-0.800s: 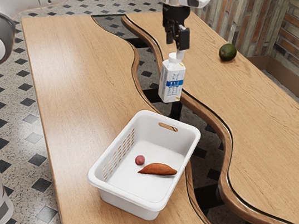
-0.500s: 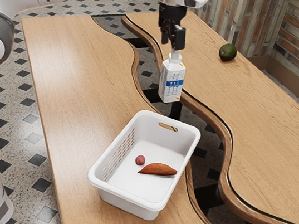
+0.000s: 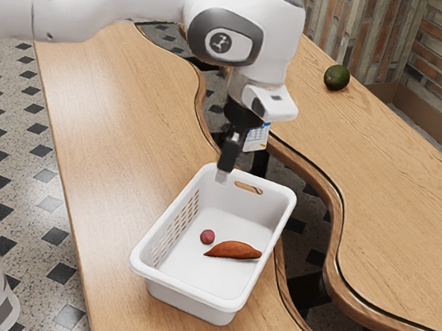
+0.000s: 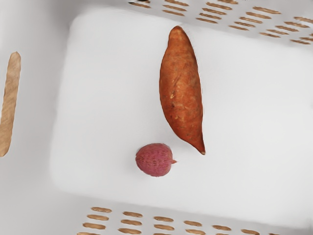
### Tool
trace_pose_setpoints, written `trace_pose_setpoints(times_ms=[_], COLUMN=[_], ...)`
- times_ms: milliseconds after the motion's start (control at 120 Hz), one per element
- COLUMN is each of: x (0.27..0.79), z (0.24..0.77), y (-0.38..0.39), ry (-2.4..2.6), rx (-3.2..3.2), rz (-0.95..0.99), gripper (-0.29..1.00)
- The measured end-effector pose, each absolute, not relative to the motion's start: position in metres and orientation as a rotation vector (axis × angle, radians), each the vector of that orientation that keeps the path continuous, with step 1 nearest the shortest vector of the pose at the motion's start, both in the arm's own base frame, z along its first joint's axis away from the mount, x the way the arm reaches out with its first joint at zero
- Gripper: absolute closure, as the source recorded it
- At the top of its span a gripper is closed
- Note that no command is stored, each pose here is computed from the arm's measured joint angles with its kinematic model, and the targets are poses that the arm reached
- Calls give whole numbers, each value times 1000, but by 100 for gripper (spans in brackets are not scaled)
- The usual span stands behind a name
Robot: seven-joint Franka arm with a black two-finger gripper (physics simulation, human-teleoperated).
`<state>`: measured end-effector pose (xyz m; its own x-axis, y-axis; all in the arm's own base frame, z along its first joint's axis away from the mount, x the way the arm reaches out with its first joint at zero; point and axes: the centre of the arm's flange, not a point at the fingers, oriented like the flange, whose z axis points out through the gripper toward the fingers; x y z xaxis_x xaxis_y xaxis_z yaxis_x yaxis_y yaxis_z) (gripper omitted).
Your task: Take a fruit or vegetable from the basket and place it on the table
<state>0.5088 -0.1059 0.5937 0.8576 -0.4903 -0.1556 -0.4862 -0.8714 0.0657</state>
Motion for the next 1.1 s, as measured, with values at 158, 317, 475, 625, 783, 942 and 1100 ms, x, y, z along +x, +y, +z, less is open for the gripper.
trace_pose_setpoints(times_ms=[158, 317, 475, 625, 783, 942, 1100], x=[491, 496, 489, 488, 488, 491, 502], z=[561, 551, 524, 490, 465, 451, 442], y=[-167, -144, -159, -157, -163, -165, -166], ry=[-1035, -1021, -1092, -1095, -1101, -1087, -1073], rx=[2903, 2899, 2850, 2821, 2795, 2801, 2806], rz=[-231, -183, -208, -234, -198, -108, -33], gripper=[0, 0, 0, 0, 0, 0, 0])
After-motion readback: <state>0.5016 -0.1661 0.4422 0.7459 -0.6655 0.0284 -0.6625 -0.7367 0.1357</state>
